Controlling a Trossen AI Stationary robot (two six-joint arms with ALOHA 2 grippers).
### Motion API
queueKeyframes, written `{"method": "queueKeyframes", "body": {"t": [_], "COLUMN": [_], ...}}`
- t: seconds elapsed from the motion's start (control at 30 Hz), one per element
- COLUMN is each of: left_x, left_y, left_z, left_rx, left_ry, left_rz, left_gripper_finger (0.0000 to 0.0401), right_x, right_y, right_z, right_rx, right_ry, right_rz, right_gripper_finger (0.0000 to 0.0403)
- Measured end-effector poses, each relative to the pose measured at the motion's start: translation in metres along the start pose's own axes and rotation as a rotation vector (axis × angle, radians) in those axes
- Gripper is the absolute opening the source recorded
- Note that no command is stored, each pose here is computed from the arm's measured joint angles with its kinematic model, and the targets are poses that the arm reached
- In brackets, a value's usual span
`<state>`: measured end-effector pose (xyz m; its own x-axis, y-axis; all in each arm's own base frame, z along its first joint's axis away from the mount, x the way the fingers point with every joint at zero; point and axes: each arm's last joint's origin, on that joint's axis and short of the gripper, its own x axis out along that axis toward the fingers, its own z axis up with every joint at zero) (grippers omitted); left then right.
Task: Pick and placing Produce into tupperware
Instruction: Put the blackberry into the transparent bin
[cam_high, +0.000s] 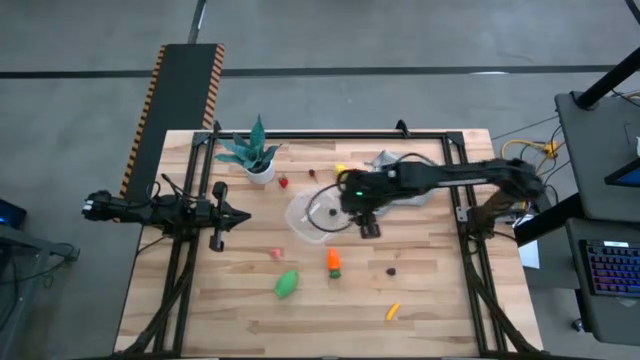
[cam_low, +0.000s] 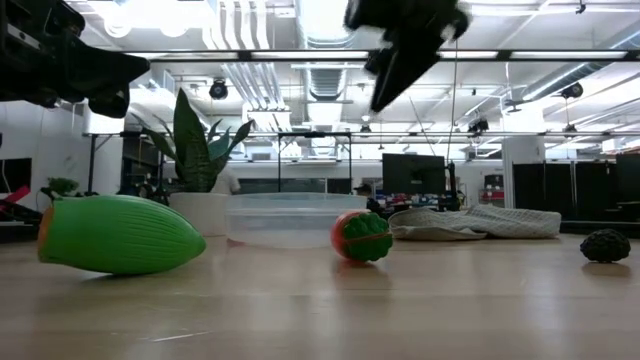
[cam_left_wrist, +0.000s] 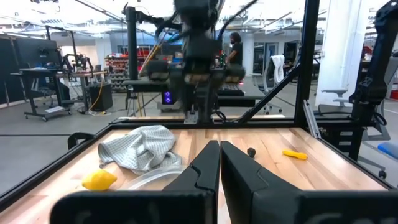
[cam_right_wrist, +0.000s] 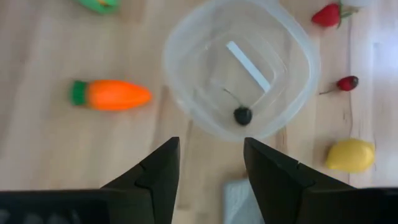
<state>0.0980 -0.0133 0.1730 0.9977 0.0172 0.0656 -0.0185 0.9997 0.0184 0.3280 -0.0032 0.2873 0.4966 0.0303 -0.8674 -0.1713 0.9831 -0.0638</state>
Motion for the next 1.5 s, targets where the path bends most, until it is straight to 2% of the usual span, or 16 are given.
{"method": "queueKeyframes", "body": {"t": [0.27,0.47,0.6,0.73,0.9,1.03,1.2,1.5], "left_x": [0.0,0.0,0.0,0.0,0.0,0.0,0.0,0.0], "left_y": [0.0,0.0,0.0,0.0,0.0,0.0,0.0,0.0], "left_z": [0.0,0.0,0.0,0.0,0.0,0.0,0.0,0.0], "left_rx": [0.0,0.0,0.0,0.0,0.0,0.0,0.0,0.0], "left_ry": [0.0,-0.001,-0.001,-0.001,-0.001,-0.002,-0.001,-0.001], "left_rz": [0.0,0.0,0.001,0.001,0.001,0.001,0.001,0.001], "left_gripper_finger": [0.0,0.0,0.0,0.0,0.0,0.0,0.0,0.0], "right_x": [-0.075,-0.093,-0.081,-0.059,-0.039,-0.026,-0.014,0.012], "right_y": [0.049,0.077,0.089,0.094,0.097,0.099,0.1,0.102], "right_z": [-0.038,-0.069,-0.087,-0.102,-0.119,-0.125,-0.135,-0.153], "right_rx": [-0.022,-0.006,-0.002,0.053,0.096,0.14,0.155,0.227], "right_ry": [-0.123,-0.174,-0.125,-0.072,-0.012,-0.017,-0.002,-0.029], "right_rz": [0.062,0.091,0.058,-0.003,0.008,0.056,0.055,0.082], "right_gripper_finger": [0.0173,0.0171,0.0169,0.0179,0.0211,0.0246,0.0277,0.0274]}}
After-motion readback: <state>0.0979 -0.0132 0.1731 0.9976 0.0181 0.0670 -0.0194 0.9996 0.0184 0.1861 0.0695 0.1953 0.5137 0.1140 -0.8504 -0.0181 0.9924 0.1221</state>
